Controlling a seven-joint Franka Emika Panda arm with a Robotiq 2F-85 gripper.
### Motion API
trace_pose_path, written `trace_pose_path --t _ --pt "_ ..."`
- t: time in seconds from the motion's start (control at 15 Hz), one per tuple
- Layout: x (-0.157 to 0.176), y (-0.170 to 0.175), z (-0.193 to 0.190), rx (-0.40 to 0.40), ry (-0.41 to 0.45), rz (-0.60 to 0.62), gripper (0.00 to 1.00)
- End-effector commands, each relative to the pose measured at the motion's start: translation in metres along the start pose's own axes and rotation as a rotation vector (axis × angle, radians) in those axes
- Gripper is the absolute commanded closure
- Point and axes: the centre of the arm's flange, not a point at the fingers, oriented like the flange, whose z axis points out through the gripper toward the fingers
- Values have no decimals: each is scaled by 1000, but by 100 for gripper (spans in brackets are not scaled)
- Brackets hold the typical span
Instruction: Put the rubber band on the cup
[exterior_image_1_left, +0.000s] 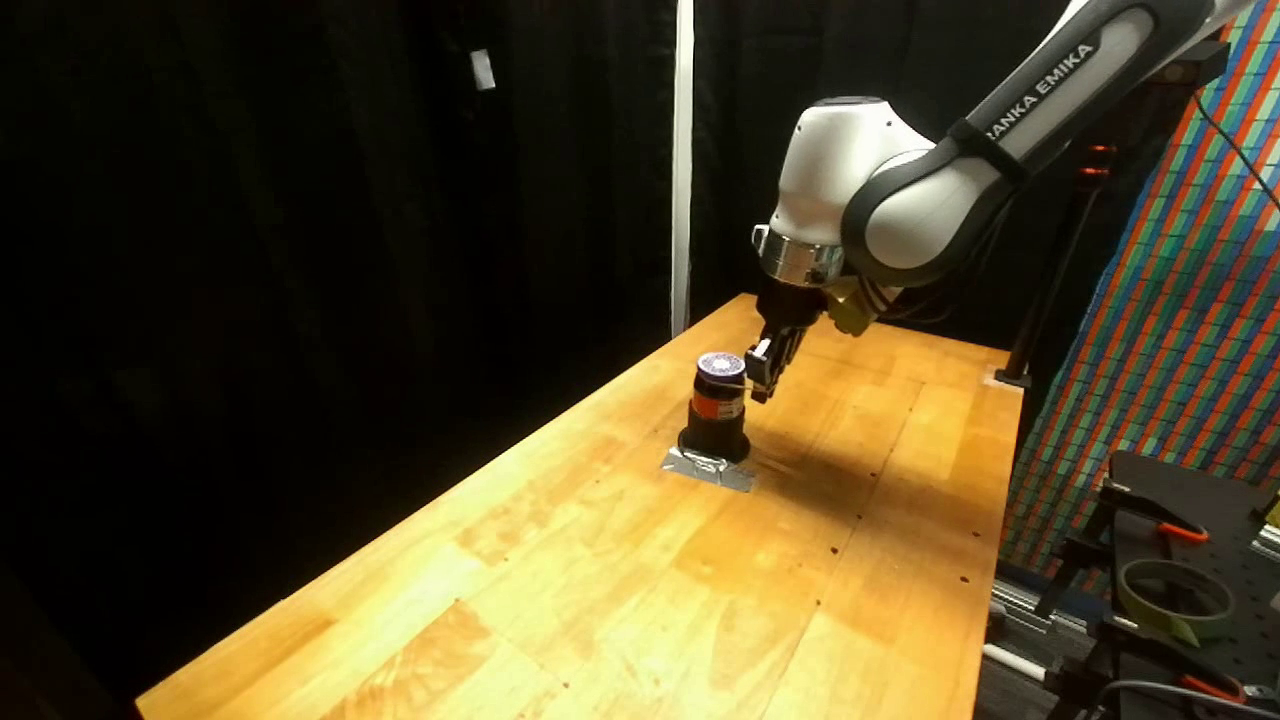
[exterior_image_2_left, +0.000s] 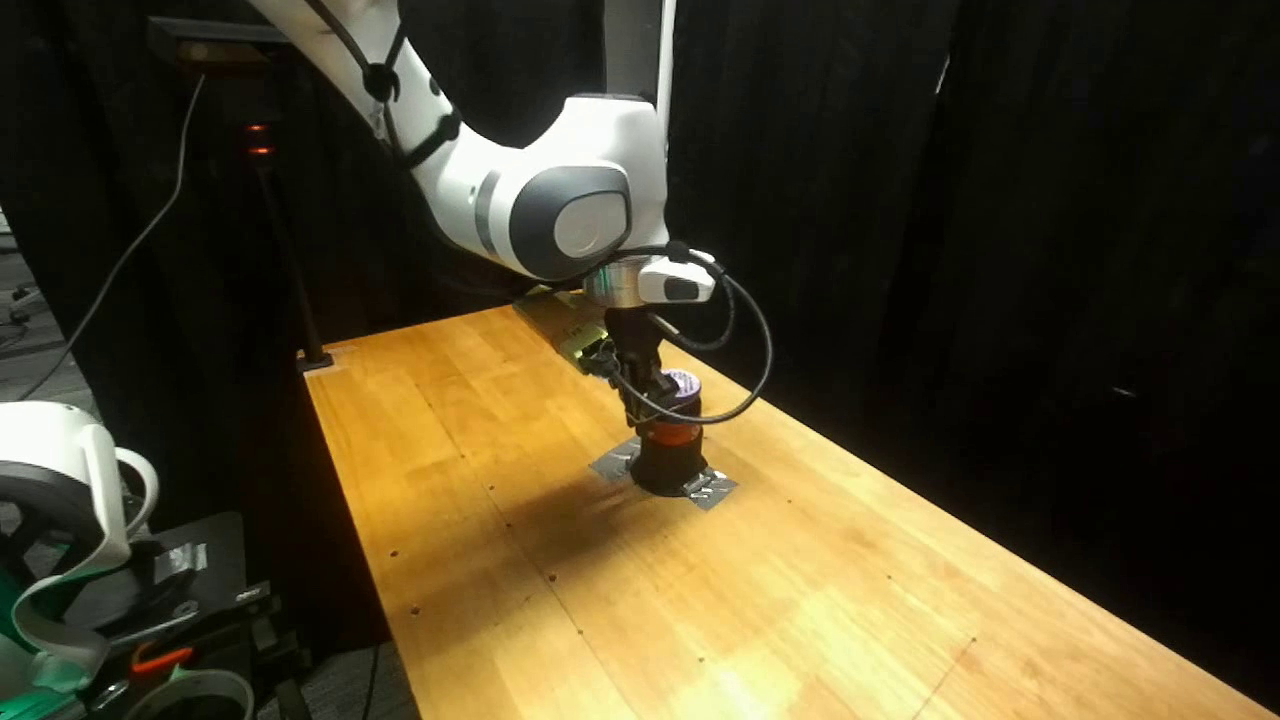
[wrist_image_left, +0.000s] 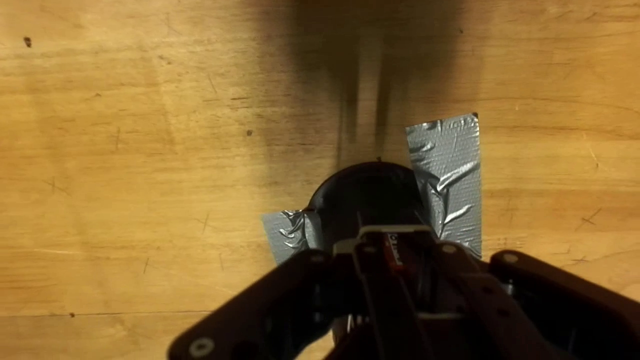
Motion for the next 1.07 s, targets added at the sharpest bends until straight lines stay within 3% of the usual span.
trace_pose_path --t 0.0,0.6,1.0 --pt "-34 4 -7 7 102 27 80" --pt "-89 3 5 17 440 73 81" --pt "-122 -3 15 31 612 42 80"
